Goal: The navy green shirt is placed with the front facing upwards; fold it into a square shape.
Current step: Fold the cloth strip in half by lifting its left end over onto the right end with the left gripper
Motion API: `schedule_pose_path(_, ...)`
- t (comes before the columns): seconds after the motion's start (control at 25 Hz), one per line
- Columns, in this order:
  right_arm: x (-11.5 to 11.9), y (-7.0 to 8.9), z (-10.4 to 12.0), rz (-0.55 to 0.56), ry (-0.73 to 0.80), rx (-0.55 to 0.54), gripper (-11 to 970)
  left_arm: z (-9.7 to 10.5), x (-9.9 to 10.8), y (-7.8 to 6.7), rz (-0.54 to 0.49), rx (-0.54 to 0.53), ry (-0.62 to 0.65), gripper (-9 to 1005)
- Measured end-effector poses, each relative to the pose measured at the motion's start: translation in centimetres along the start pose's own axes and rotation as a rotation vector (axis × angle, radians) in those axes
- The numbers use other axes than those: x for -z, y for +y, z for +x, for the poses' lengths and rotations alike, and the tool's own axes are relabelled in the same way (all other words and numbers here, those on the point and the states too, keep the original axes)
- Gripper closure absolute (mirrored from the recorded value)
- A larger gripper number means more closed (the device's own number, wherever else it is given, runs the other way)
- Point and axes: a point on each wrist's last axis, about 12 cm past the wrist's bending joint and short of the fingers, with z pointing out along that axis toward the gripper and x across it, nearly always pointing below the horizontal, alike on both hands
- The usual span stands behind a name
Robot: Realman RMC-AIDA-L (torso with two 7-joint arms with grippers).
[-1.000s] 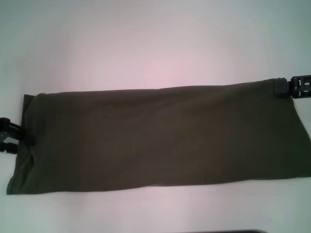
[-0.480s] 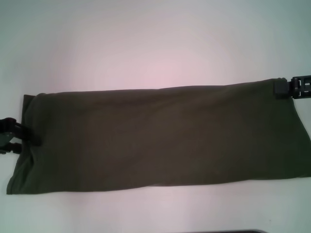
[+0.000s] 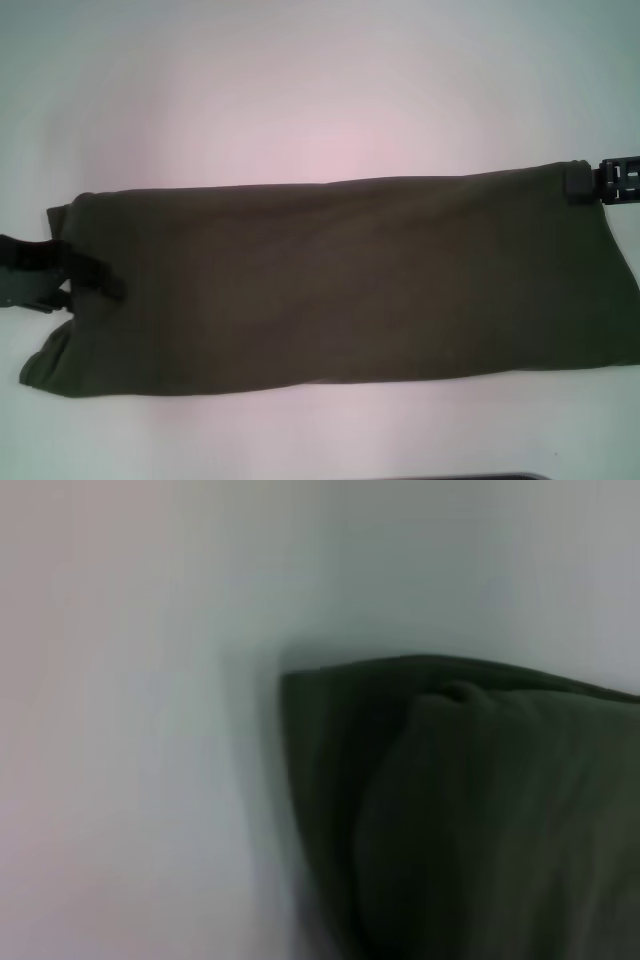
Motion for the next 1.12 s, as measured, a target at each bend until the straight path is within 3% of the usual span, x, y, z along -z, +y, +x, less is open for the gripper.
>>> schedule_pose_path(0.28,0.0,0.0,0.0,0.000,0.000,0.000,303,-0.4,-0.3,-1.1,0.024,-0.033,0.012,468)
schedule_pose_path(0.64,0.0,0.0,0.0,0.000,0.000,0.000,304,-0.3,0.7,-1.6,0.148,-0.092,0.015,515)
schedule_pose_path(1.08,0.0,0.0,0.0,-0.002,0.001,-0.001,305,0.0,0.0,-1.3,0.145,-0.078,0.028,950)
schedule_pose_path(1.12,0.0,0.0,0.0,-0.003,0.001,-0.003,305,0.0,0.0,-1.3,0.147,-0.079,0.031,950)
